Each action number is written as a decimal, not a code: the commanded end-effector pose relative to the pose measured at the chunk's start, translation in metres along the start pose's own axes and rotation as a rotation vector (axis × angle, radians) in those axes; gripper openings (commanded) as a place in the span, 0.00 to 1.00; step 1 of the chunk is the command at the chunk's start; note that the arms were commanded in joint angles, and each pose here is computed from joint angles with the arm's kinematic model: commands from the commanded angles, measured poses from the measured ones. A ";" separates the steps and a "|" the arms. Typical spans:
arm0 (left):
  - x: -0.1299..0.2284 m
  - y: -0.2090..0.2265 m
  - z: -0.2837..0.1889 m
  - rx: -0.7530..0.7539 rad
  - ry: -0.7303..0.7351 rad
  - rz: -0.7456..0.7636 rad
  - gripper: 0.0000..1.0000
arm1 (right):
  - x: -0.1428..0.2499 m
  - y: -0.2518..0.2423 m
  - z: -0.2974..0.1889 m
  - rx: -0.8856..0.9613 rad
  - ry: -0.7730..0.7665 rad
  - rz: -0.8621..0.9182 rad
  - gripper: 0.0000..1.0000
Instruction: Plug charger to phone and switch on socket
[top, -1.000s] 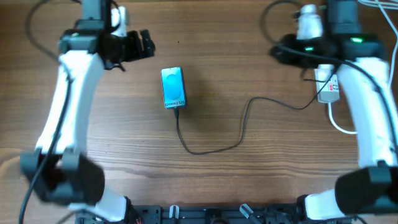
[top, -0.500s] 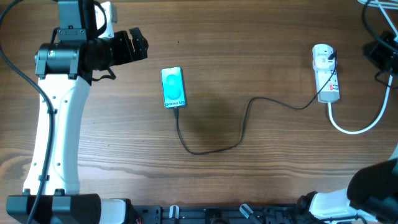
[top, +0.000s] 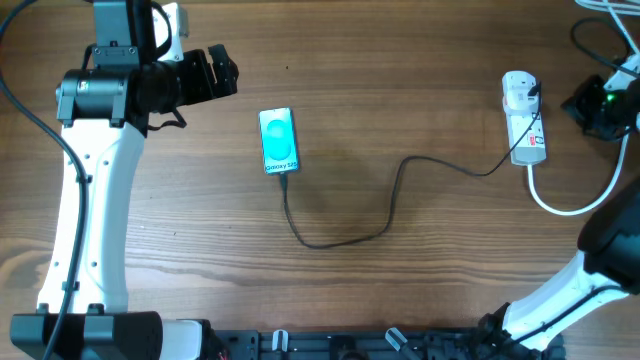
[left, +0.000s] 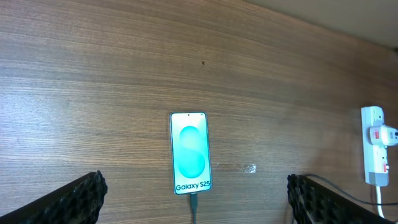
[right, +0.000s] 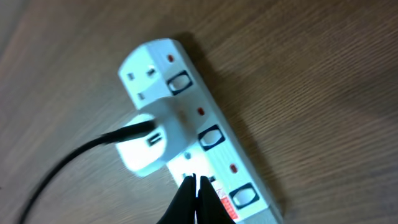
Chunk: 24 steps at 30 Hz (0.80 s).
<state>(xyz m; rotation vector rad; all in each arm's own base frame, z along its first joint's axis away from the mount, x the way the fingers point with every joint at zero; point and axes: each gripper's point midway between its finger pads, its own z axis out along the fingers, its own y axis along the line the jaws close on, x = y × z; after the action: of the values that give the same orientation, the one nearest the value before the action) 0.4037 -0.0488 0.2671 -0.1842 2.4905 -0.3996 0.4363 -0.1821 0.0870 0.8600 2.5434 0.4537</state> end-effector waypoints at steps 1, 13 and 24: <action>-0.001 0.002 0.000 -0.010 -0.002 -0.010 1.00 | -0.001 -0.014 0.022 0.017 0.020 0.009 0.05; -0.001 0.002 0.000 -0.010 -0.002 -0.010 1.00 | -0.004 -0.023 0.048 0.018 0.017 -0.004 0.05; -0.001 0.002 0.000 -0.010 -0.002 -0.010 1.00 | -0.004 -0.012 0.053 0.009 0.013 -0.084 0.04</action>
<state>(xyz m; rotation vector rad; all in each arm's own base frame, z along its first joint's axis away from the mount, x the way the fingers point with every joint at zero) 0.4037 -0.0488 0.2671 -0.1842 2.4905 -0.3996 0.4548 -0.1858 0.0453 0.7926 2.5642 0.4408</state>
